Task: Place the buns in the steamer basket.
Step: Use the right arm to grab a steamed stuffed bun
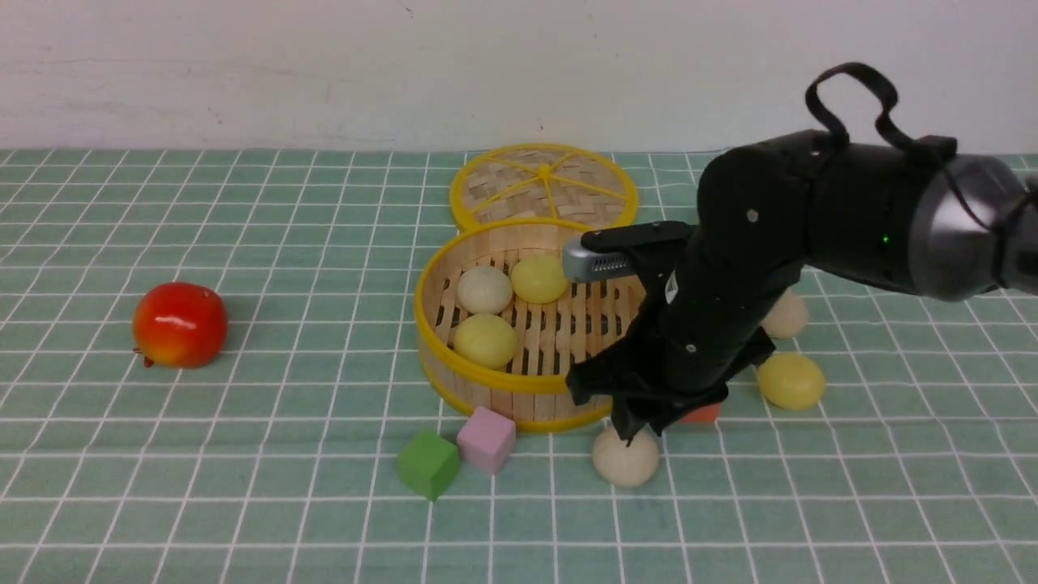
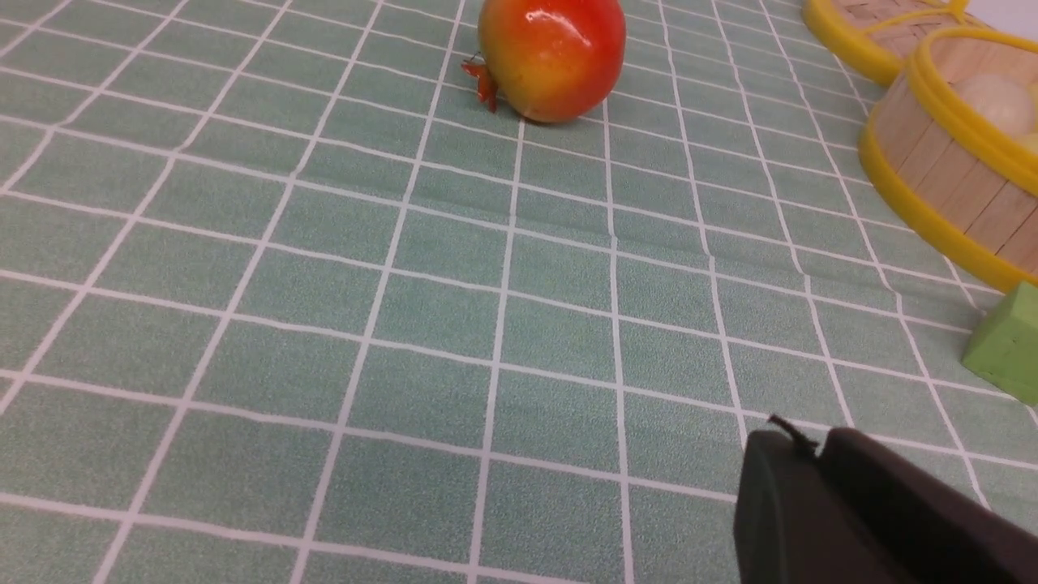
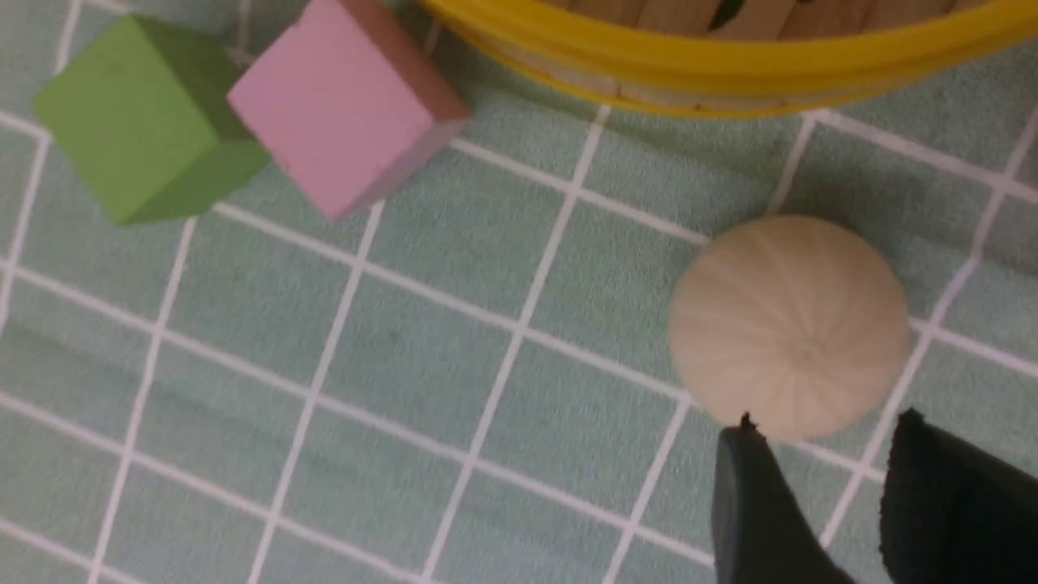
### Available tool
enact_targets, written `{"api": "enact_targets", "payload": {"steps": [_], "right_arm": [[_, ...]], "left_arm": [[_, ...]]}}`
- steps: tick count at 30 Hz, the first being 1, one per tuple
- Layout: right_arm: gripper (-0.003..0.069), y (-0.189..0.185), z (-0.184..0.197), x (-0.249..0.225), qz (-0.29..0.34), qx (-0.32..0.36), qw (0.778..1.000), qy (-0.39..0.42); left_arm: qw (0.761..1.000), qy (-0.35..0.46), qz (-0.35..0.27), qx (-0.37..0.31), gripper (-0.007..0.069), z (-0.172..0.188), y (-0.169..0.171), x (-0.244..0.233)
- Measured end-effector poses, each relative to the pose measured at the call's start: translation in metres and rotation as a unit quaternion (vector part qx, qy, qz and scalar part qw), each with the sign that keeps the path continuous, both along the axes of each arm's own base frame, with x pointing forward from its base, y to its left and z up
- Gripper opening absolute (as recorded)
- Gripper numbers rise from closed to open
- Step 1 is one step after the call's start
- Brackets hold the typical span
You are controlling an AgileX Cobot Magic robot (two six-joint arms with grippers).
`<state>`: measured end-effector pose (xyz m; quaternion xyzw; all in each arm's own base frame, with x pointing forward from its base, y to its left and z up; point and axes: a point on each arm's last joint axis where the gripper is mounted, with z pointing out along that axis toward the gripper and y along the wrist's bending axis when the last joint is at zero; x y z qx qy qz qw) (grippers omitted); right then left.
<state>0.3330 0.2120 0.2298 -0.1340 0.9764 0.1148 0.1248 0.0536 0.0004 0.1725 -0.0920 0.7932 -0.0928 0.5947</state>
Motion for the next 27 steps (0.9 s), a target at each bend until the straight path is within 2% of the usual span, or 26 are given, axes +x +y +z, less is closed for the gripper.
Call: {"api": "enact_targets", "payload": {"steps": [24, 27], "right_arm": [[0.0240, 0.007, -0.038, 0.016, -0.014, -0.012, 1.000, -0.002], [0.0222, 0.007, -0.038, 0.017, -0.012, -0.015, 1.000, -0.005]], "left_arm": [[1.000, 0.000, 0.000, 0.000, 0.0081, 0.000, 0.000, 0.000], [1.000, 0.000, 0.000, 0.000, 0.0085, 0.000, 0.000, 0.000]]}}
